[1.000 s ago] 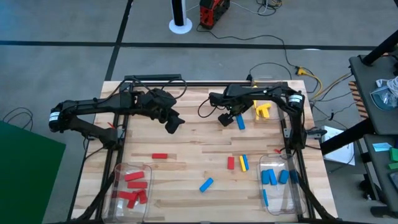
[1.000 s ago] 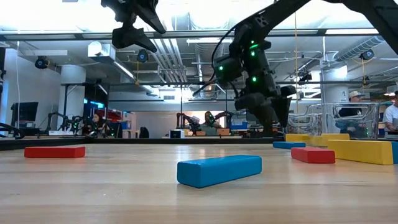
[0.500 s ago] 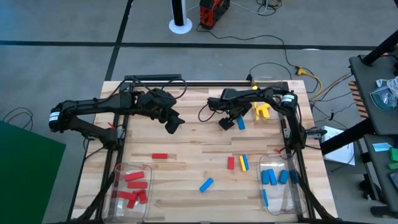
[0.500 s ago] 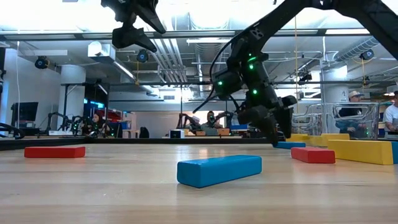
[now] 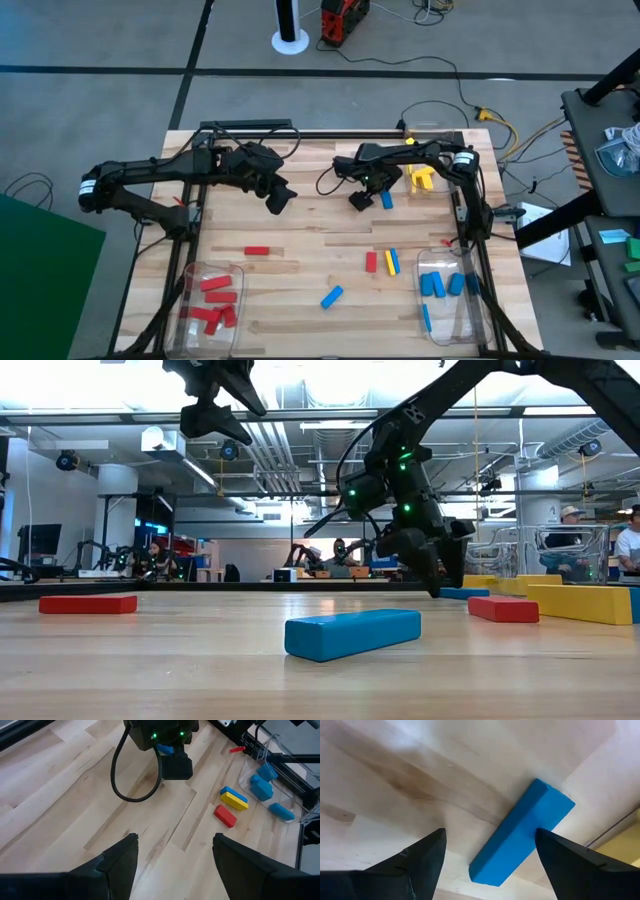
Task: Sort blocks
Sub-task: Put the blue block into the bottom right transparent bin
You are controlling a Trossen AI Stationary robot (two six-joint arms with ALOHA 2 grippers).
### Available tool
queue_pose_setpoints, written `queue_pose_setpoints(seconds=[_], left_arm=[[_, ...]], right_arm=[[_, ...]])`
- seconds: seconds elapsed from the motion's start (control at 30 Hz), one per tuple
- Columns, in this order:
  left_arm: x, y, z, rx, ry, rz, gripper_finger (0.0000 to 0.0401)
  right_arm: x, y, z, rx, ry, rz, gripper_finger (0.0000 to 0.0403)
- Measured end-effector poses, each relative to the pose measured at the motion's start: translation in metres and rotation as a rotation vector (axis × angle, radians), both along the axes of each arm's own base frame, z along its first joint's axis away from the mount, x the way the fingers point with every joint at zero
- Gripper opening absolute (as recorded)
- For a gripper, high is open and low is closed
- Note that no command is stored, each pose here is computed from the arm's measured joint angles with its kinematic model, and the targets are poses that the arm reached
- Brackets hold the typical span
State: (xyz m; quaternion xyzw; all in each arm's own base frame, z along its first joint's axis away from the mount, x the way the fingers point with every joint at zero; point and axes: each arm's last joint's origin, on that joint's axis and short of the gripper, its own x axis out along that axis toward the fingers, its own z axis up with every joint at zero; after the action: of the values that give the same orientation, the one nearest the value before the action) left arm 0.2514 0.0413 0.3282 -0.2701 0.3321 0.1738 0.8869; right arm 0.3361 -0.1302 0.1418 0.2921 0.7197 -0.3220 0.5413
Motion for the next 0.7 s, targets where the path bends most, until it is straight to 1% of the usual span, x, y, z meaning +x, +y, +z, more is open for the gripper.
queue_pose_setpoints(seconds=[0.23, 0.4, 0.5, 0.7], left_arm=[[0.0, 0.0, 0.0, 0.001, 0.001, 0.0, 0.0231], [0.0, 0.0, 0.0, 0.004, 0.002, 0.004, 0.0231], [0.0, 0.0, 0.0, 0.004, 0.002, 0.004, 0.0231], [0.0, 0.0, 0.0, 0.003, 0.002, 0.004, 0.0231]], right_arm=[[0.004, 0.005, 0.004, 0.035, -0.041, 0.004, 0.0297], [0.004, 0.006, 0.014, 0.005, -0.044, -0.012, 0.0295], [0.003, 0.006, 0.019, -0.011, -0.053, -0.037, 0.0301], [-0.002, 0.008, 0.016, -0.007, -0.015, -0.076, 0.031]])
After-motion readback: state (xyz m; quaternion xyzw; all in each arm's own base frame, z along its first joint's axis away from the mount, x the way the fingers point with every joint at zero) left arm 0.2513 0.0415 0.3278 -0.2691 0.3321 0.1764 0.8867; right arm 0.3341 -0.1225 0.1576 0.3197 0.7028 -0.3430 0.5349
